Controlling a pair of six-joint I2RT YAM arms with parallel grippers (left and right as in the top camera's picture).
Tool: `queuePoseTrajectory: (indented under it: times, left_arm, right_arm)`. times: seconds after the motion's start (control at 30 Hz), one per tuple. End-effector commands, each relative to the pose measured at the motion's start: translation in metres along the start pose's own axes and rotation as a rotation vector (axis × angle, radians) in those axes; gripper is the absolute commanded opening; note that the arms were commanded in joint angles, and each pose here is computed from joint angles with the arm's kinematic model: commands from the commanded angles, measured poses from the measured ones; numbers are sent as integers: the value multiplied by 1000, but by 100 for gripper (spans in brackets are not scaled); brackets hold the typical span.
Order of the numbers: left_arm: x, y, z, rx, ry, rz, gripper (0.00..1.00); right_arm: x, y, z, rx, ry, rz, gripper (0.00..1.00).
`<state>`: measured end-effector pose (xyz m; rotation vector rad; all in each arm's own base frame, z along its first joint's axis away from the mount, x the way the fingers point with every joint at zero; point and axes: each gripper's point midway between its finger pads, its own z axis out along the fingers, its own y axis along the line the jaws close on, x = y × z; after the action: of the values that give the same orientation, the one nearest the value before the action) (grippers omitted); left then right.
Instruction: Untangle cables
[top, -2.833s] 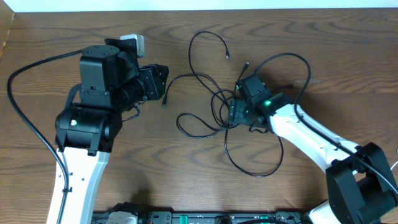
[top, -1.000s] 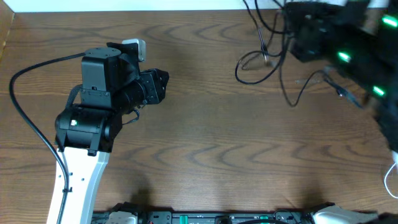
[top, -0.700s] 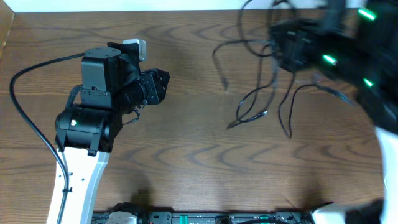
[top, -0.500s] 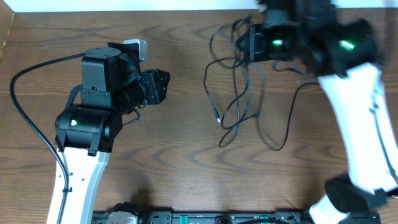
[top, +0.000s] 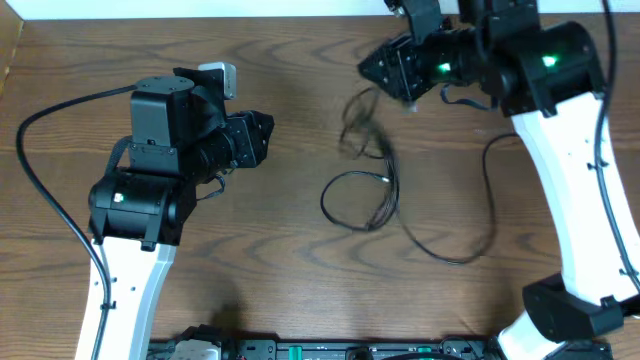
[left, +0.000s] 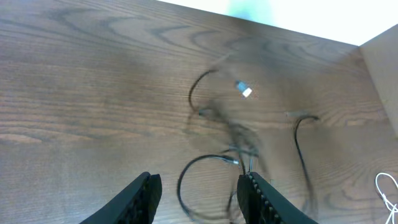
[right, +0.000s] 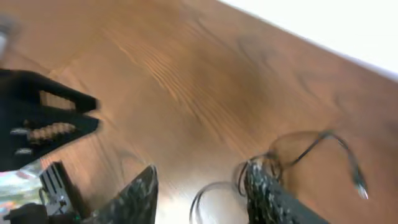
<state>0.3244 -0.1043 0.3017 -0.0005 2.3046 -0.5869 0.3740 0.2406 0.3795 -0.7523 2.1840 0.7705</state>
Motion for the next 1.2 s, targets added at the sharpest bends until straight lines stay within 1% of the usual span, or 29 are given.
queuePoseTrajectory:
  times: [0.0,0.03,0.1,0.23,0.3,0.47,0.57,0.63,0.8,0.87,0.9,1.03,1.17]
  left_arm:
    - [0,1,-3,-6,-10,17,45]
    - [0,1,-3,-7,-7,17,45]
    - [2,2,-3,-9,-2,15,45]
    - [2,2,-3,-9,-1,15,45]
    - [2,2,-3,-9,-2,15,45]
    - [2,2,-3,-8,-2,15,45]
    - [2,2,-3,-9,1,14,45]
    - [2,2,-3,-9,1,14,45]
    - [2,2,-3,-9,1,14,45]
    - [2,2,-3,-9,1,14,45]
    - [2,2,-3,-9,1,14,45]
    - [2,2,-3,-9,1,14,45]
    - [2,2,-3,-9,1,14,45]
  right_arm:
    - [-12,4,-21,0,-60,-54,23]
    - [-9,-3,-21,34,-47,-27,22]
    - [2,-15,-22,104,-4,2,16]
    - [35,-54,-30,342,119,125,17]
    - [53,-66,-32,418,182,188,19]
    - [94,-75,-14,425,325,250,16]
    - [119,-83,3,429,390,309,1]
    - [132,-87,14,429,418,331,1]
    - [168,-83,54,362,476,344,9]
    - [179,-79,68,329,488,344,14]
    - [183,-78,73,316,491,343,15]
    - [199,-66,94,242,507,300,31]
    - [210,-58,108,215,514,272,37]
